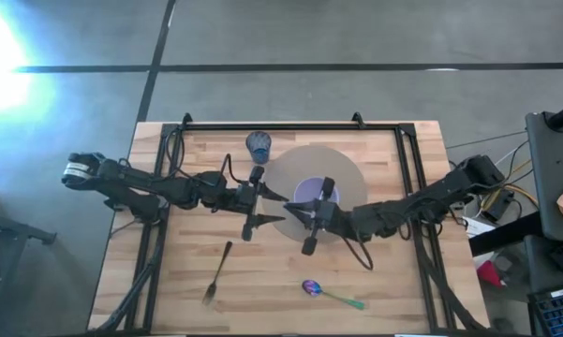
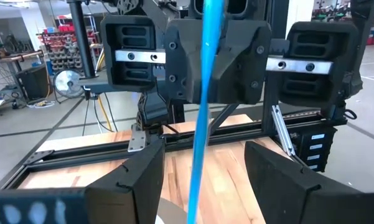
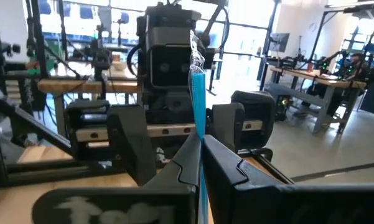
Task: Pick & Place Utensil
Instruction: Put the blue straw into the blue cup
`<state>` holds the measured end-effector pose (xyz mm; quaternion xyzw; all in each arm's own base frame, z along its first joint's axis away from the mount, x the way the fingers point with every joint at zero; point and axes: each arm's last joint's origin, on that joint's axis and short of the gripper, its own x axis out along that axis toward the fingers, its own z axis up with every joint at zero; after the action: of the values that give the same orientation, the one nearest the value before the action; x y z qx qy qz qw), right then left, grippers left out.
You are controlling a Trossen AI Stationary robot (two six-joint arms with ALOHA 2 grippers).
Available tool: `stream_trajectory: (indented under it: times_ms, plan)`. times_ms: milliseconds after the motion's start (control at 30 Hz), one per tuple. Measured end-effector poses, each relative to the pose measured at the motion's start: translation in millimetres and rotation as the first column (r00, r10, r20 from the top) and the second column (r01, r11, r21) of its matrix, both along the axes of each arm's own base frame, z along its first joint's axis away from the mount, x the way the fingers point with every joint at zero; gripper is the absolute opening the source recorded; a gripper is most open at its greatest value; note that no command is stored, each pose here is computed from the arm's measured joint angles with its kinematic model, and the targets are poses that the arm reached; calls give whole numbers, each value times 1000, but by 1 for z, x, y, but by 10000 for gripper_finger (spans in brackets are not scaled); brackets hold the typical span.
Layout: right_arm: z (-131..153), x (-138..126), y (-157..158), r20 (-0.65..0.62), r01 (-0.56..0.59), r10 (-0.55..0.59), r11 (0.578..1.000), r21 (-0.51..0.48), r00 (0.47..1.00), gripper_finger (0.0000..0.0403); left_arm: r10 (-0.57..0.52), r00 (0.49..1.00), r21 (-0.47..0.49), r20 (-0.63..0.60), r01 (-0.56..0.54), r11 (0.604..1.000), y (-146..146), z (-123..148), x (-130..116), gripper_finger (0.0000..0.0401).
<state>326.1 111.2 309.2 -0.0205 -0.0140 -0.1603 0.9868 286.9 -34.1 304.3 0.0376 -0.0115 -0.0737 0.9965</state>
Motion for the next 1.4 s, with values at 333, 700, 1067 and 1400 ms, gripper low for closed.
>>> stream_trajectory:
  times_ms: [333,700,1067,1400]
  plan:
    - [-10,12,0,-1,15,-15,1000,6,1000,8,0,1000,1,1,0,1000,0,0,0,204]
    - [-8,12,-2,-1,20,-20,1000,-4,1000,8,0,1000,-1,-28,0,1000,0,-3,0,89]
    - [-8,12,-2,-4,17,-17,1000,-12,1000,8,3,1000,1,-28,-3,1000,0,-3,0,8]
    - [-9,12,-2,-10,16,-16,1000,-4,1000,8,2,999,2,-46,-2,1000,0,-4,0,1]
